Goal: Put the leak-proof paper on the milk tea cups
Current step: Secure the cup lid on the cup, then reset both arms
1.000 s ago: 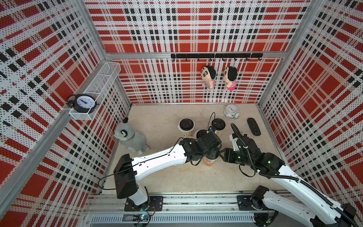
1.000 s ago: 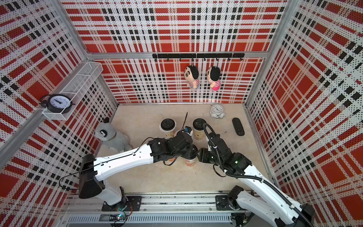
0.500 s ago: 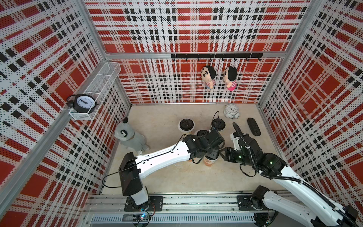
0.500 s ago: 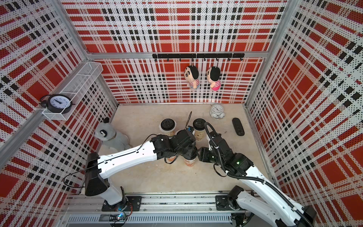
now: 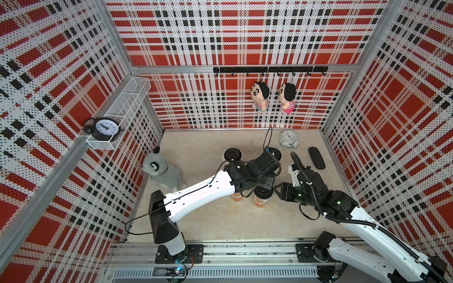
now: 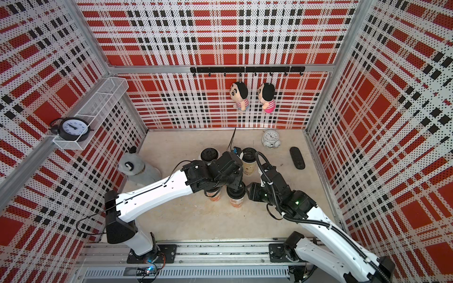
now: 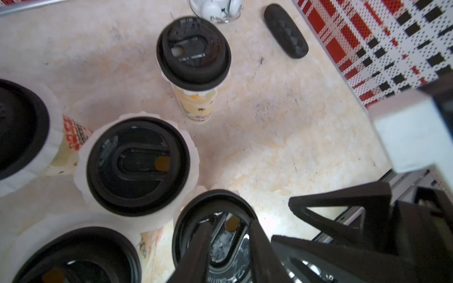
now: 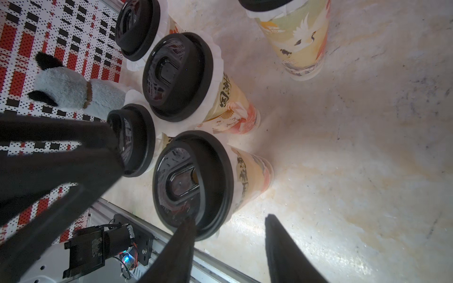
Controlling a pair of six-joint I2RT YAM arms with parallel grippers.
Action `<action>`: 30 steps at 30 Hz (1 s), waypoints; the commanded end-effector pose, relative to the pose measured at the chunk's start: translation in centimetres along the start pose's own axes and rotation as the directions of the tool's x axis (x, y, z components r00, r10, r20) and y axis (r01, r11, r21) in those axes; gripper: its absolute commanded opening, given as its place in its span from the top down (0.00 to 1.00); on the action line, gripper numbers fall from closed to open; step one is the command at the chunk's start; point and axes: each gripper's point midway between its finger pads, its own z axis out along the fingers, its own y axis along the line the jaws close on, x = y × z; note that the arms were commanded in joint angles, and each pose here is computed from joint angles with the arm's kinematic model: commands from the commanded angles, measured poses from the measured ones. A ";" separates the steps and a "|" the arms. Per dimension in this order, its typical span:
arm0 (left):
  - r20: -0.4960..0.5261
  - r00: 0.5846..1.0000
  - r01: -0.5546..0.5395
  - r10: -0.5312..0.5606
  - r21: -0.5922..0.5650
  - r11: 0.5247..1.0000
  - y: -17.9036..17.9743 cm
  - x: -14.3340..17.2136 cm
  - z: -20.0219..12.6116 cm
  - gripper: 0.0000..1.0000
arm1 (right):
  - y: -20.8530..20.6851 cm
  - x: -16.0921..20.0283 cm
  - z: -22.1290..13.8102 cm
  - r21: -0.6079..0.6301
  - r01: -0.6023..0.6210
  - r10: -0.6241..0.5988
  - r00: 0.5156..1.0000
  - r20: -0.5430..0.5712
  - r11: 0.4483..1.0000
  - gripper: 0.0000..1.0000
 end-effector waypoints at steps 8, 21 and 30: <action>0.452 0.868 0.351 -0.207 -0.261 0.900 20.6 -8.0 -8.9 0.48 | -10.7 -10.2 -4.9 0.429 -0.091 -0.064 0.941 0.333 0.899 0.39; 0.984 0.147 0.832 0.097 -0.176 0.526 41.1 12.8 -19.5 0.02 | -19.6 -10.9 0.2 0.536 0.027 -0.427 0.637 0.641 0.844 0.13; 0.923 0.366 0.728 0.118 -0.363 0.582 42.4 14.0 -12.8 0.02 | -20.1 -12.7 2.9 0.563 0.084 -0.497 0.588 0.638 0.822 0.10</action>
